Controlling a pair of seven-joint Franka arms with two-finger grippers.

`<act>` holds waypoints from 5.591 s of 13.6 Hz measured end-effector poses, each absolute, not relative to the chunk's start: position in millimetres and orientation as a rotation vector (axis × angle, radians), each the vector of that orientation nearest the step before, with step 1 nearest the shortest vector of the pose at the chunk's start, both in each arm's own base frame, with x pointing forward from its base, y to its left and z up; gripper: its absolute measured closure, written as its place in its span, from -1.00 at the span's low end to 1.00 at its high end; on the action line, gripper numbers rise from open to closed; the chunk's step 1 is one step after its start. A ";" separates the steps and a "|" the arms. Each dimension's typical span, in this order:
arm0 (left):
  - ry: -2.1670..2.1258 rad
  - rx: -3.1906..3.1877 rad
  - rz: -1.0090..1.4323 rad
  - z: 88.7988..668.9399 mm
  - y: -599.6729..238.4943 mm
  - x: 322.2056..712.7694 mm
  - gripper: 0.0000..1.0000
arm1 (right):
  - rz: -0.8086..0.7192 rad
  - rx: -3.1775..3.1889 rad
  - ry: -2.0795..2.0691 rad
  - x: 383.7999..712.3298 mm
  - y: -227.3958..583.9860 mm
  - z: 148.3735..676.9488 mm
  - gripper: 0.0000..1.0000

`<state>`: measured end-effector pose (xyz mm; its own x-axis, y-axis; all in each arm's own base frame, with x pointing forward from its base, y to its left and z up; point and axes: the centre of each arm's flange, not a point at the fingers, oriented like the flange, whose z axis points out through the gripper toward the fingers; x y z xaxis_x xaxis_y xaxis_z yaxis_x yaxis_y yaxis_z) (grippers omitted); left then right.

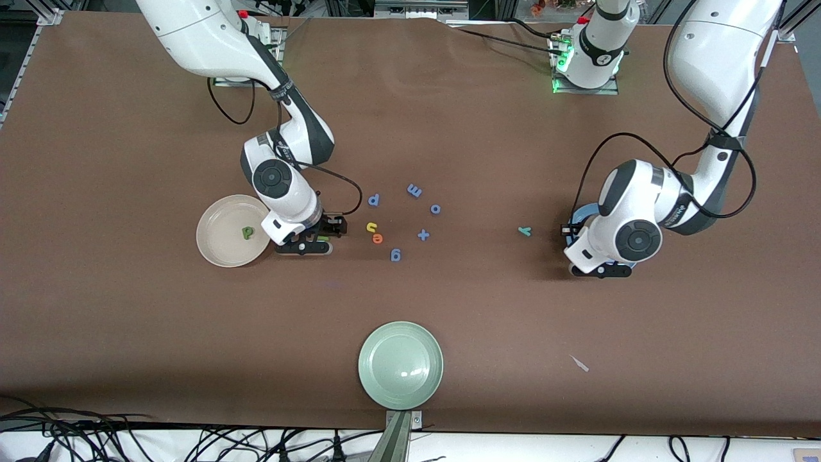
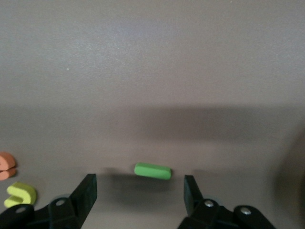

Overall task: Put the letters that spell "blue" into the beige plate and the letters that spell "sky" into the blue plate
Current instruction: 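Drop the s in the blue plate while the right gripper grasps green l, then grasp the cyan y with the left gripper while the right drops l, then drop the y in the blue plate while the right gripper reaches yellow u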

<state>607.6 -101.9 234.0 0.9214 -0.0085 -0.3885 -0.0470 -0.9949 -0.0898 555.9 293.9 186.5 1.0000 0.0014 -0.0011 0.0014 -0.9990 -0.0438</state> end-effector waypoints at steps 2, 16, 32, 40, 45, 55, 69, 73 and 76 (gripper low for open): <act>0.074 -3.015 0.637 228.6 -60.3 611.1 0.31 | -0.007 -3.095 0.000 556.3 293.3 183.3 -0.65; -0.651 -2.969 0.570 200.9 -207.1 576.9 -0.99 | -0.063 -3.079 0.009 552.7 287.5 178.5 0.27; -0.881 -3.022 0.392 170.0 -201.7 564.3 0.18 | 0.013 -3.127 -0.331 536.0 93.1 235.2 0.29; -0.881 -3.023 0.389 170.8 -201.5 564.5 0.50 | -0.040 -3.115 -0.234 541.5 140.0 263.3 -0.39; -0.880 -3.026 0.378 173.0 -201.0 565.7 0.50 | -0.047 -3.097 0.031 543.4 280.0 259.8 -0.42; -0.488 -2.974 0.356 233.3 -144.8 600.9 0.50 | -0.091 -3.132 0.314 507.6 406.1 190.9 -0.44; -0.043 -3.008 0.448 383.4 -103.0 637.8 -1.00 | -0.127 -3.095 0.375 512.7 417.7 170.7 -0.33; 0.034 -3.018 0.378 503.9 -111.6 621.1 -1.00 | -0.138 -3.091 0.366 514.8 419.0 174.6 0.29; 0.056 -3.032 0.283 574.2 -111.1 597.1 -1.00 | -0.142 -3.101 0.329 517.4 416.0 178.0 0.46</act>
<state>597.1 -111.1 574.2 0.9821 -0.0278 -0.1863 -0.0456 -0.9947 -0.0921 517.4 416.0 178.0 0.9736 -0.2105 0.0882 -0.2087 -0.9775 -0.0296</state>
